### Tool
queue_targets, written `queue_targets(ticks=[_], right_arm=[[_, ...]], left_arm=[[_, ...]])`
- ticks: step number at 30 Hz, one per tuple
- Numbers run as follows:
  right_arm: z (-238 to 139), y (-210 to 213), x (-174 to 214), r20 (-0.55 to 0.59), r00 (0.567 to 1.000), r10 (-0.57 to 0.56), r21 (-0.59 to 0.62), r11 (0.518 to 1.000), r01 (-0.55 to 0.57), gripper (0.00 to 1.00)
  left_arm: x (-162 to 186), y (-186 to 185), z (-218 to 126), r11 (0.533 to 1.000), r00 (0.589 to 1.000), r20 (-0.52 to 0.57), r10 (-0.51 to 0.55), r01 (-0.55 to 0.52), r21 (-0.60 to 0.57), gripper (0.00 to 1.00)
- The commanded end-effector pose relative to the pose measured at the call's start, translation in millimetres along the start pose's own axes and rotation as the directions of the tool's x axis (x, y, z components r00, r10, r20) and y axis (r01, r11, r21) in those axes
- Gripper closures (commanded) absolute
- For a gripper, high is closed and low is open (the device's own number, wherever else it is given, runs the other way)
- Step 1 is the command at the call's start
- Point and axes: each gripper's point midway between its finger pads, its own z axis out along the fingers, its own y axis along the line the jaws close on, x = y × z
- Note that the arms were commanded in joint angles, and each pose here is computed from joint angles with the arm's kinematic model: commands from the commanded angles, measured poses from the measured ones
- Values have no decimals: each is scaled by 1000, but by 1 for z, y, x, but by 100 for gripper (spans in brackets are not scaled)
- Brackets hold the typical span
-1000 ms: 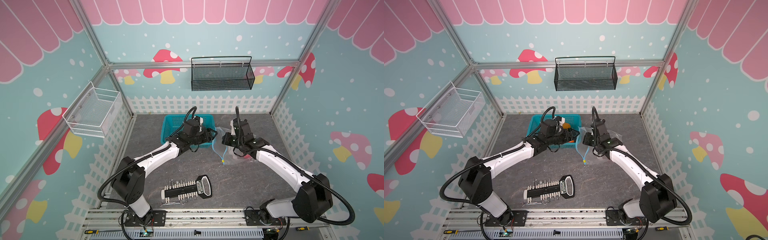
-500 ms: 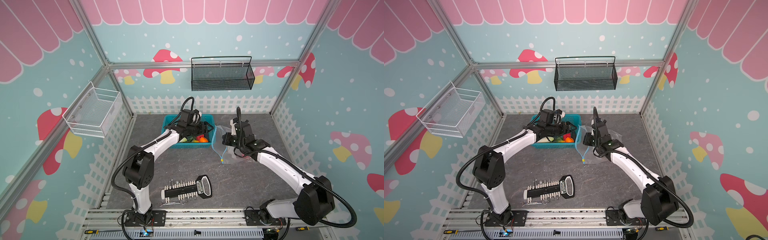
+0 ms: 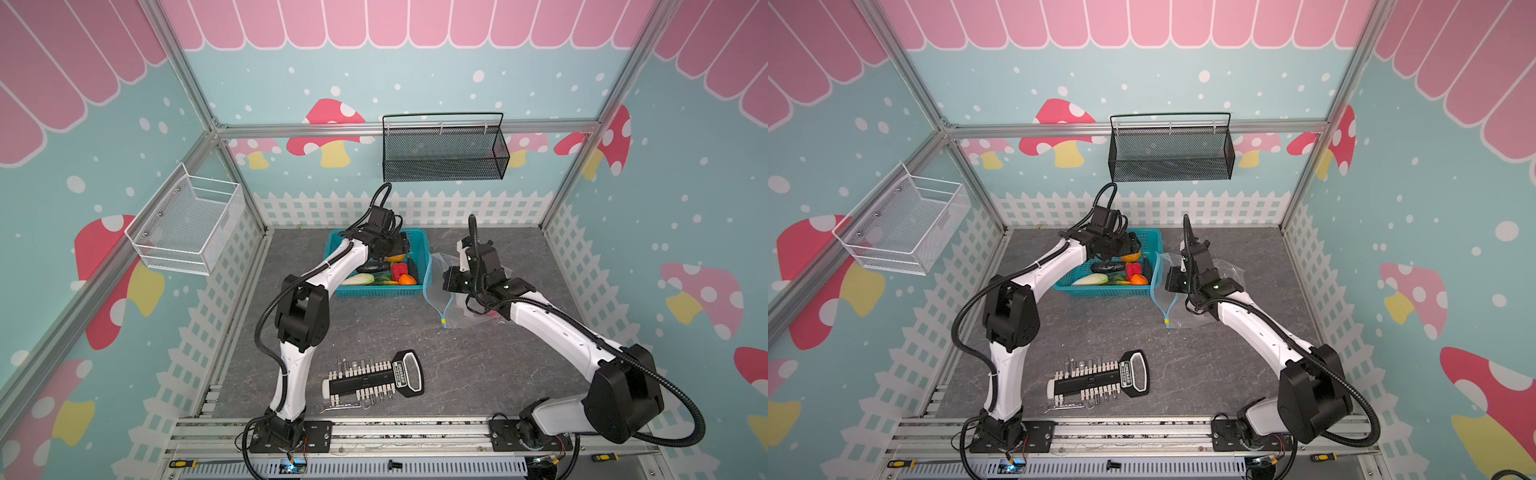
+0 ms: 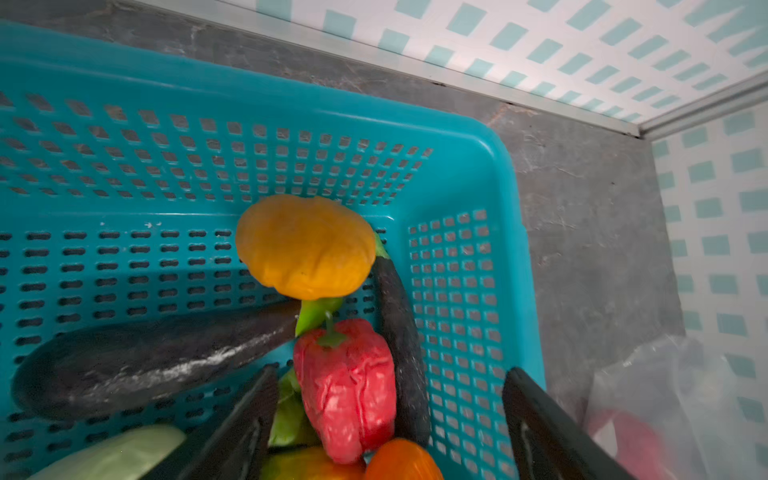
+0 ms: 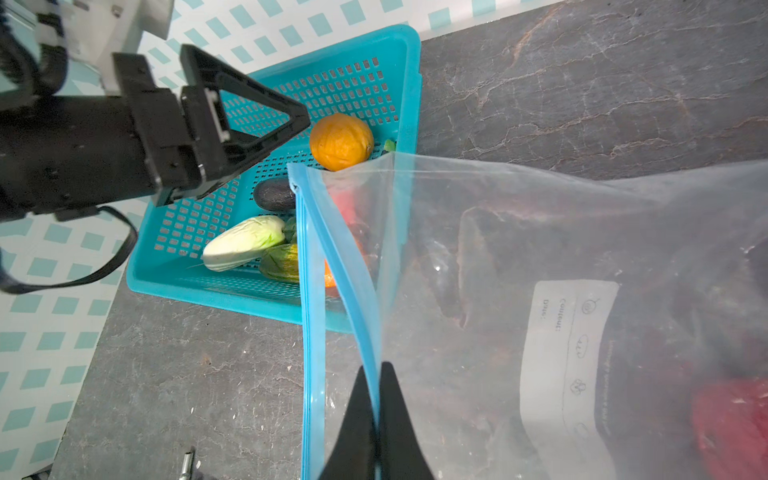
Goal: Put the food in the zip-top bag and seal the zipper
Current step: 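Move the left gripper back over the basket while right gripper holds zipper, then lower the left gripper onto the yellow squash and grasp it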
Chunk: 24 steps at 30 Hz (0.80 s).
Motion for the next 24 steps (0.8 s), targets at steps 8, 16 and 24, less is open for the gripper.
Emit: queue_targets(ticks=[8, 16, 24], right_arm=[[8, -7, -5, 7, 1000, 2, 6, 1000, -2, 100], [17, -8, -5, -9, 1000, 13, -10, 1000, -13, 100], [19, -10, -7, -7, 1000, 19, -11, 1000, -19, 100]], left_arm=[[-15, 24, 32, 980, 997, 51, 55, -44, -196, 3], [-9, 37, 55, 958, 989, 20, 146, -136, -253, 0], [-2, 37, 77, 955, 987, -12, 163, -160, -251, 0]])
